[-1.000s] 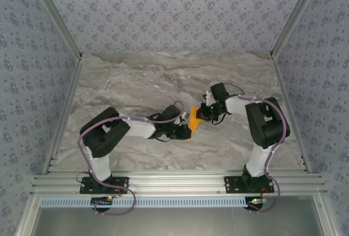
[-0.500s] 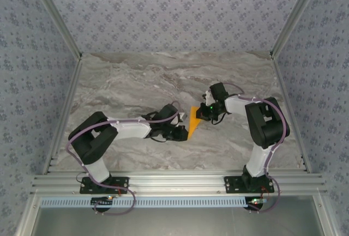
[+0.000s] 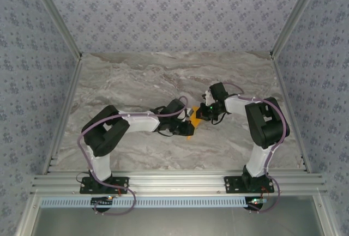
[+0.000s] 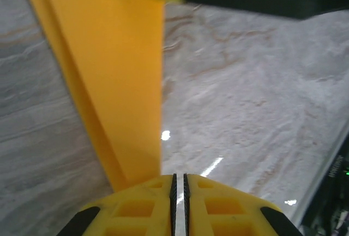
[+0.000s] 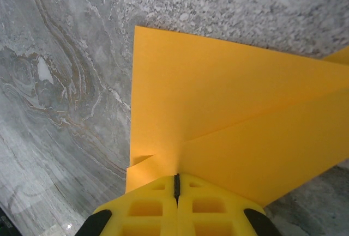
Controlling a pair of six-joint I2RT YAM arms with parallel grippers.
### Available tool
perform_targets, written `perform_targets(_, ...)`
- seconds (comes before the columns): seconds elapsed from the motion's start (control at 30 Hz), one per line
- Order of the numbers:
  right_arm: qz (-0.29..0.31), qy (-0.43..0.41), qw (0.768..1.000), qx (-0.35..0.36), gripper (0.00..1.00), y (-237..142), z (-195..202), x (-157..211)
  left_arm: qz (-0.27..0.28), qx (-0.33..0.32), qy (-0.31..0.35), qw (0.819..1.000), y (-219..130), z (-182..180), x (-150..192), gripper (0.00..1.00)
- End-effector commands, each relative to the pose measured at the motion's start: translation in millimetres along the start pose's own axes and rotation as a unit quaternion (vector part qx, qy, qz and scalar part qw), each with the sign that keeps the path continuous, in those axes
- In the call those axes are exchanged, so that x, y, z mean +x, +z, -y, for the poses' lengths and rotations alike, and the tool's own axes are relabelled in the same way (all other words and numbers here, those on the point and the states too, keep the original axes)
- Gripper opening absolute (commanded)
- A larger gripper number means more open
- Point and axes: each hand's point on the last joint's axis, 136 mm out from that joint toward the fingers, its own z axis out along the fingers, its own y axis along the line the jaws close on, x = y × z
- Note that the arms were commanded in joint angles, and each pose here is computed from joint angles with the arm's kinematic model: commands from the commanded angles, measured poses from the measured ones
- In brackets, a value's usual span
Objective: Fold a paper plane with a square sheet of paper (fold left side to right side)
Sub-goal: Fold the wing for the fifth time at the center of the table.
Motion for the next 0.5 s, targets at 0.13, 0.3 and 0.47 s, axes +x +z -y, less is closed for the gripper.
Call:
perform_targets(0.13,0.030,-0.018,0.999,0.003,0.01,-10,-3,-7,-0.017,-0.023,-0.025,0.999,7,-26,22,0.12)
perform_targets(0.3,0.061,-0.042,0.997,0.001,0.01,-34,-17,-12,-0.020,-0.027,-0.036,0.999,11,-36,33,0.09)
perform_targets(0.47,0.072,-0.048,0.996,-0.005,0.01,-50,-23,7,-0.020,-0.031,-0.037,0.999,12,-37,36,0.09)
